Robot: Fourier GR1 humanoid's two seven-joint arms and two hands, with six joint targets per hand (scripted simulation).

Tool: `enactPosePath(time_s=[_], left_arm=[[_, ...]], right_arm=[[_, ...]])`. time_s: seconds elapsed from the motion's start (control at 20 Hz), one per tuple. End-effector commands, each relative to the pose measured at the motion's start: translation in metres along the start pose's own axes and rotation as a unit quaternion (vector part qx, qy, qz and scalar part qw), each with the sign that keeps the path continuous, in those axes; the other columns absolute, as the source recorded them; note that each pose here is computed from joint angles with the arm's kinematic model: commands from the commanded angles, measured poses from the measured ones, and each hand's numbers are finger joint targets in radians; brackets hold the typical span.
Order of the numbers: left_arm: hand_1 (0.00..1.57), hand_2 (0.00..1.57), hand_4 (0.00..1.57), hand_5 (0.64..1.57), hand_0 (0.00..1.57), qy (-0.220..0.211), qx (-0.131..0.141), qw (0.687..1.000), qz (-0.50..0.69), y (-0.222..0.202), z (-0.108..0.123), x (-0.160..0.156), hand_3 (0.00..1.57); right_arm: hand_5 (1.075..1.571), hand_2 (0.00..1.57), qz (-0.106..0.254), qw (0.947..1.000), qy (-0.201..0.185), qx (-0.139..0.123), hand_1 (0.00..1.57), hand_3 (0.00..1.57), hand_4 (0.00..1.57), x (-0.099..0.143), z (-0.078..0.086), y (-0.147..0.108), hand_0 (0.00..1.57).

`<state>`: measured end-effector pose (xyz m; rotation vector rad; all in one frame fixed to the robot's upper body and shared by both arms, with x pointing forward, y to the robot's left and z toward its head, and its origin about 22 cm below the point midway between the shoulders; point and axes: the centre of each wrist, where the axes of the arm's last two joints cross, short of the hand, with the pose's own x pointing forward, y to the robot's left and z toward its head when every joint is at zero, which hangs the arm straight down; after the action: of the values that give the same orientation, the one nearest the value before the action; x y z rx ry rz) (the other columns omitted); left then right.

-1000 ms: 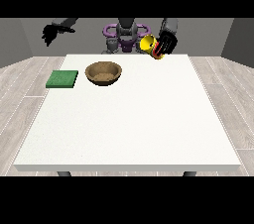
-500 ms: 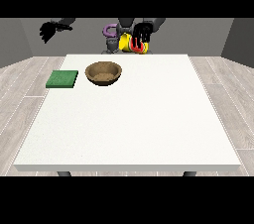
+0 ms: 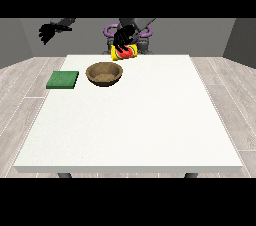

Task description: Pick the cup and pour the ball into the bowl, then pick the bowl and place it on the pad

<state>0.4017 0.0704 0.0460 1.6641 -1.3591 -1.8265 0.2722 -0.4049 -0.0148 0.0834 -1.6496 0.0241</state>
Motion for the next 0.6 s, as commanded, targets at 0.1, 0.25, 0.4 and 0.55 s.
enactPosePath(time_s=[0.1, 0.25, 0.4, 0.55], left_arm=[[1.46, 1.57, 1.48, 1.216, 1.46, -0.074, -0.007, 0.987, -0.145, 0.002, 0.006, 0.026, 1.57], [1.45, 1.57, 1.53, 1.137, 1.45, -0.074, -0.001, 0.984, -0.162, 0.018, 0.002, 0.039, 1.57], [1.45, 1.57, 1.53, 1.134, 1.45, -0.083, -0.018, 0.984, -0.159, 0.007, 0.007, 0.034, 1.57], [1.45, 1.57, 1.54, 1.136, 1.45, -0.045, 0.003, 0.993, -0.107, 0.015, -0.005, -0.001, 1.57]], right_arm=[[1.571, 0.00, 0.002, 0.9998, 0.013, -0.017, 0.00, 0.00, 0.00, -0.009, 0.018, -0.015, 0.00], [1.571, 0.00, 0.012, 0.9998, 0.008, -0.015, 0.00, 0.00, 0.00, -0.002, 0.007, -0.010, 0.00], [1.571, 0.00, -0.003, 0.9997, 0.026, -0.001, 0.00, 0.00, 0.00, -0.005, 0.004, 0.000, 0.00], [1.567, 0.00, -0.020, 0.9986, 0.044, -0.021, 0.00, 0.00, 0.00, -0.013, -0.001, 0.012, 0.00]])
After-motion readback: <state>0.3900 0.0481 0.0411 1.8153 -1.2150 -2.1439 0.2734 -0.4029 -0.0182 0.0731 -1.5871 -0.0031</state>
